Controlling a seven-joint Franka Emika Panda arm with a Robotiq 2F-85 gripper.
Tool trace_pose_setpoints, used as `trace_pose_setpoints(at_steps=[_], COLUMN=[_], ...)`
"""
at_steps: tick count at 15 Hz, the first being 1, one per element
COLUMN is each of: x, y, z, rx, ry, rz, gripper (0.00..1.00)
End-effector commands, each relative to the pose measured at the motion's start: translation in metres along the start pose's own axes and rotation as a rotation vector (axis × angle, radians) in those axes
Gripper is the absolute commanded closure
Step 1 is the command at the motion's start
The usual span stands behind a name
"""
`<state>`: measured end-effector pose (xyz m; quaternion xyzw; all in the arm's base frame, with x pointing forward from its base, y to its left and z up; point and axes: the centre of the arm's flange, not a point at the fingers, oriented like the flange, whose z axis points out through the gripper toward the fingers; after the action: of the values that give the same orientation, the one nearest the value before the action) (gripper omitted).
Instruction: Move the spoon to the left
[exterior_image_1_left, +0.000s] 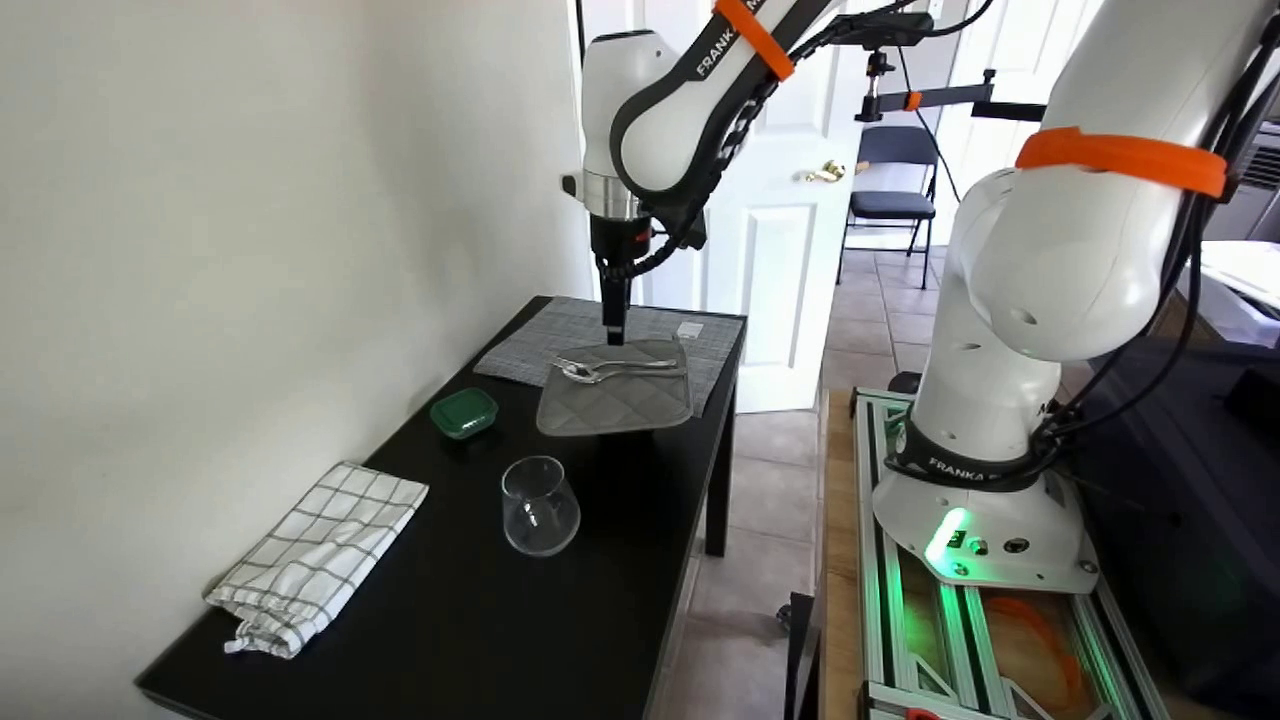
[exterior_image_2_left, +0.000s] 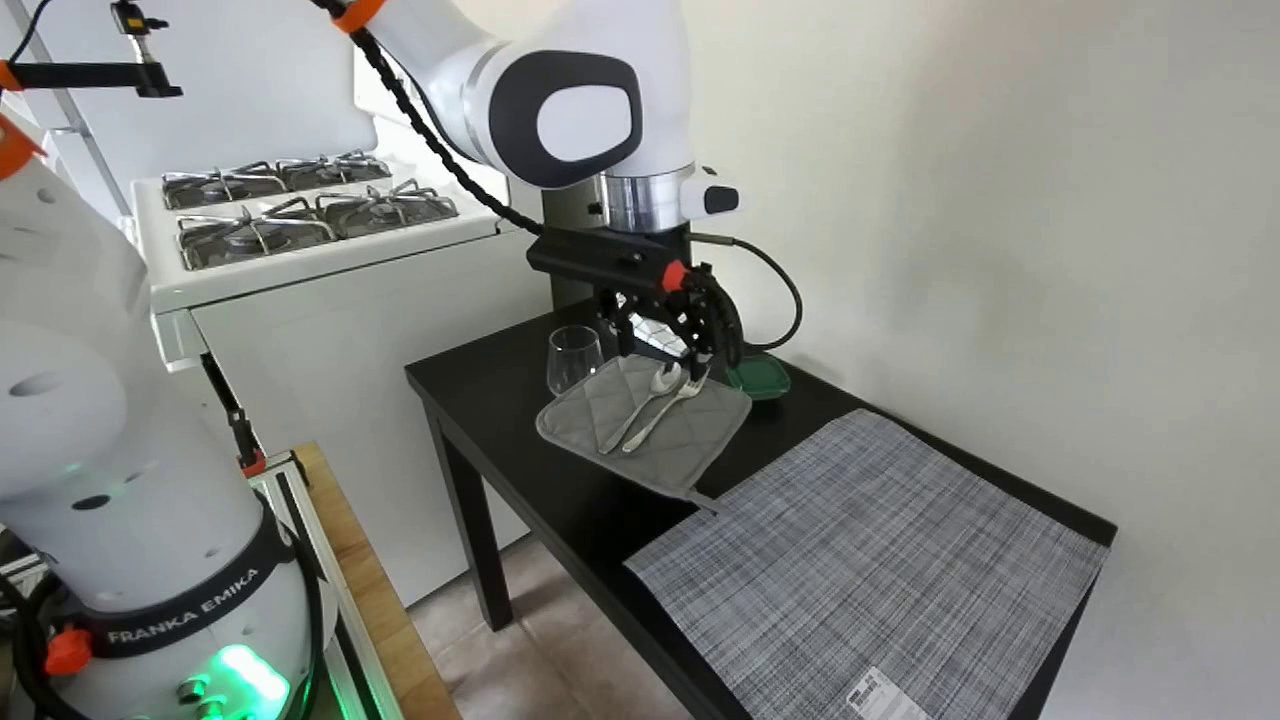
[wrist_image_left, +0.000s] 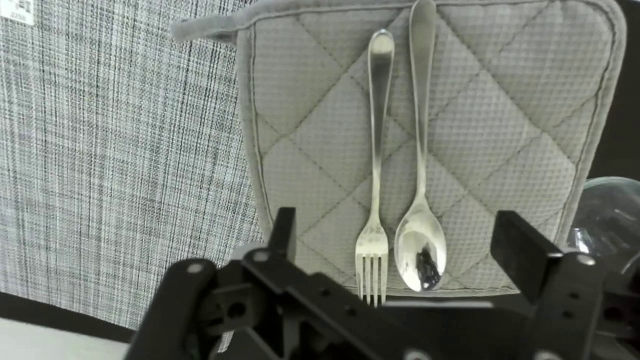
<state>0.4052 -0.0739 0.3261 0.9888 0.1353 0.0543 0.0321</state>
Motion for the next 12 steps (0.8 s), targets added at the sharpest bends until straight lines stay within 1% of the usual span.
trace_pose_setpoints(at_steps=[1,8,9,10,12], x=[-0.004,-0.003,-0.003,-0.004,-0.004], y=[0.003,0.009,0.009,0.010,0.011], z=[0.022,0.040,0.041,0.042,0.044], rx=[-0.017,-0.022,-0.023,-0.021,-0.019], ry=[0.026,0.029,0.028,0.026,0.022], rz=[-0.001,0.011,0.012,0.014,0.018], gripper=[0.00,0.00,0.03,0.12,0.15])
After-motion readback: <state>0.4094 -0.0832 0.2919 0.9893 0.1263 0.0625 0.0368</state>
